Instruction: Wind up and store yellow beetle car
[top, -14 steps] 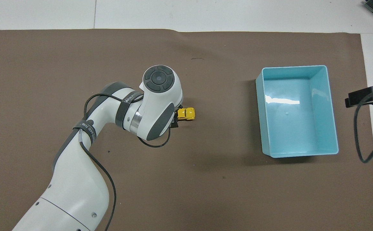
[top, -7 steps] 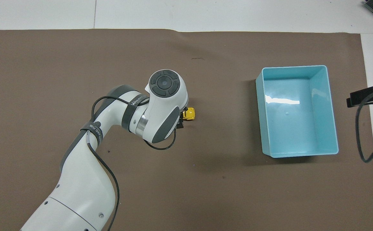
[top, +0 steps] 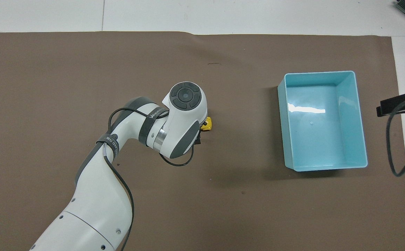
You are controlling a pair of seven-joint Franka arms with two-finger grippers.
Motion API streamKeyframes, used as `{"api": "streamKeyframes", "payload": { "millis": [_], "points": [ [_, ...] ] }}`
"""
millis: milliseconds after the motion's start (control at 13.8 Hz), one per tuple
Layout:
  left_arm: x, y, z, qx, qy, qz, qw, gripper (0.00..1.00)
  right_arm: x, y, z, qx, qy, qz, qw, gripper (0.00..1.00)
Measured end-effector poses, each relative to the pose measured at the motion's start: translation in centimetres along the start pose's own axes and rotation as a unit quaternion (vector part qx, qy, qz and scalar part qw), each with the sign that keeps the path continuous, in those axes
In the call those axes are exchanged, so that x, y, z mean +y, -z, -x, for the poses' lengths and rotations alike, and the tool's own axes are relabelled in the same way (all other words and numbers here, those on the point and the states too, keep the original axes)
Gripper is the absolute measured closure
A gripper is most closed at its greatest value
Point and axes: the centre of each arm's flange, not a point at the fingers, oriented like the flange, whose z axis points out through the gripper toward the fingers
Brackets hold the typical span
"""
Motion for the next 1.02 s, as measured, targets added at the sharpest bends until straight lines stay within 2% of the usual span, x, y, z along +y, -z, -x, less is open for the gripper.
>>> {"api": "streamKeyframes", "payload": {
  "millis": [73,145,363,1016],
  "points": [
    [0.0,0.0,0.0,0.000,0.000,0.000,1.000,0.03,0.0,0.0,0.0,0.000,0.000,0.000,1.000,0.00],
    [0.0,0.0,0.0,0.000,0.001,0.000,1.000,0.13,0.0,0.0,0.0,0.000,0.000,0.000,1.000,0.00],
    [0.0,0.0,0.0,0.000,0.001,0.000,1.000,0.54,0.0,0.0,0.0,0.000,0.000,0.000,1.000,0.00],
    [0.3,0.0,-1.3,0.004,0.003,-0.003,1.000,0.55,0.2,0.0,0.0,0.000,-0.001,0.000,1.000,0.00]
  ]
}}
